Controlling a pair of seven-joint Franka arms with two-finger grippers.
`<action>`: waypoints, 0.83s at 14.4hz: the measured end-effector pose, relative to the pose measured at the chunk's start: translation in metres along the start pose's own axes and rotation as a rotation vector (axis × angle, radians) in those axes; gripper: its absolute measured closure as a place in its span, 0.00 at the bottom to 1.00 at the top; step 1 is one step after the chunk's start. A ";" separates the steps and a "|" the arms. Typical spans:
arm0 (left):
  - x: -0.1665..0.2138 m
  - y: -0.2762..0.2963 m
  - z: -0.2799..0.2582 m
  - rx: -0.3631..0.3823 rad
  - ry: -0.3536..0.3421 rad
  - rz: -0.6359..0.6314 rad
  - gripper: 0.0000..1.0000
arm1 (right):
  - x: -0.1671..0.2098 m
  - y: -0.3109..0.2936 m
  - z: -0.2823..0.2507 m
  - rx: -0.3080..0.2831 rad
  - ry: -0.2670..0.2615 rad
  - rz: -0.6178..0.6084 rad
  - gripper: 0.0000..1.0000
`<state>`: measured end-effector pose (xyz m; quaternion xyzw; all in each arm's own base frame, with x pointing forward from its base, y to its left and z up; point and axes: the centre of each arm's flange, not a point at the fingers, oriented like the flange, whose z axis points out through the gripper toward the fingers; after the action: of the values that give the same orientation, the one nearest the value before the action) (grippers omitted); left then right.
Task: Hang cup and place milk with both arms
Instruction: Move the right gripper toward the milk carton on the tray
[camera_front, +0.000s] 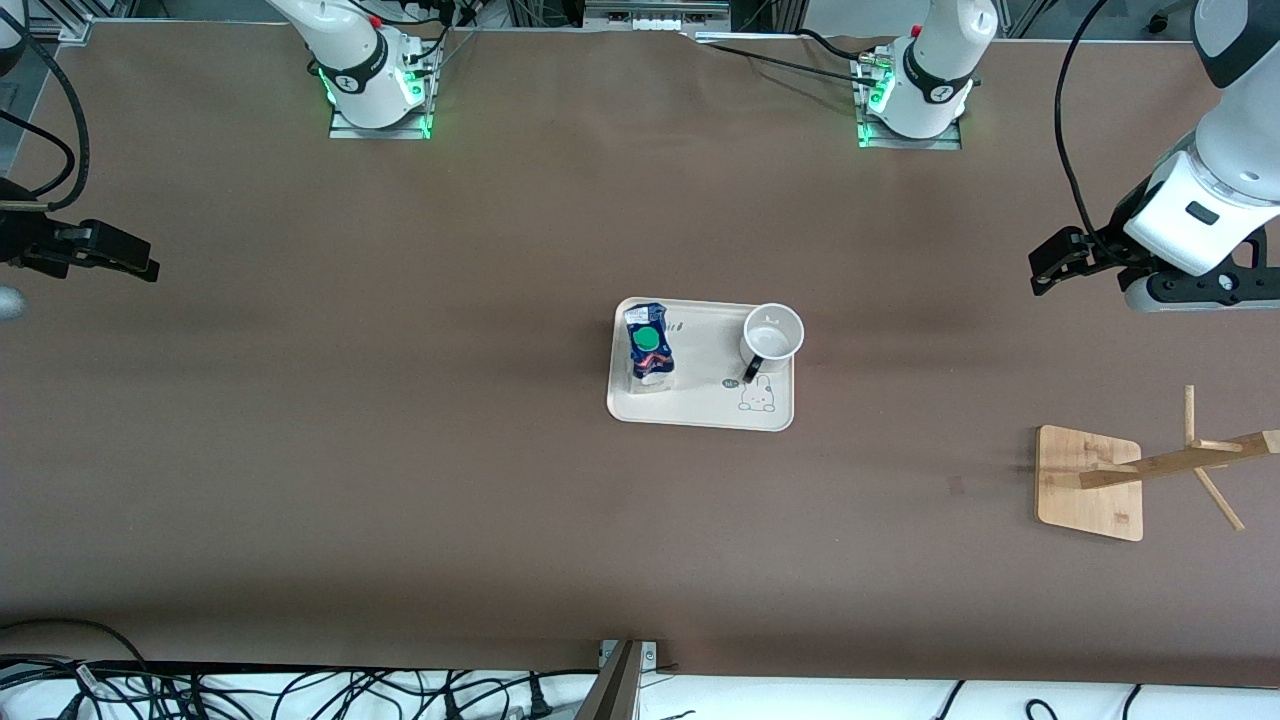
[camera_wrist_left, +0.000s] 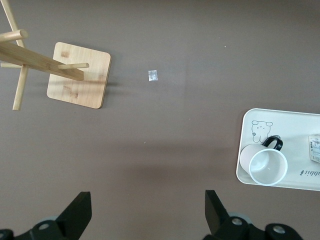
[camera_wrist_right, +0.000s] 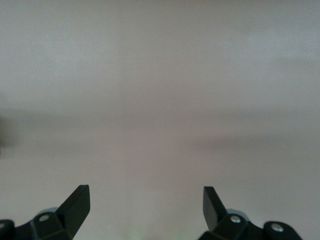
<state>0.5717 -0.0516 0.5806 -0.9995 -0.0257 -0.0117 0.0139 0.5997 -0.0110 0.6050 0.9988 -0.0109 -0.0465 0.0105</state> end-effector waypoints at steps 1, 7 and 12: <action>0.000 0.000 0.000 0.000 0.000 0.000 0.00 | 0.000 -0.001 0.000 0.000 0.000 -0.002 0.00; 0.000 0.000 0.000 0.000 -0.002 0.000 0.00 | -0.003 -0.015 0.011 -0.003 -0.069 -0.026 0.00; 0.000 -0.002 0.000 0.001 -0.004 -0.003 0.00 | 0.013 -0.037 0.035 0.070 -0.083 -0.049 0.00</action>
<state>0.5714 -0.0499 0.5802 -0.9995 -0.0273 -0.0096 0.0142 0.6104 0.0249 0.5682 0.9958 0.0113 -0.0875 -0.0258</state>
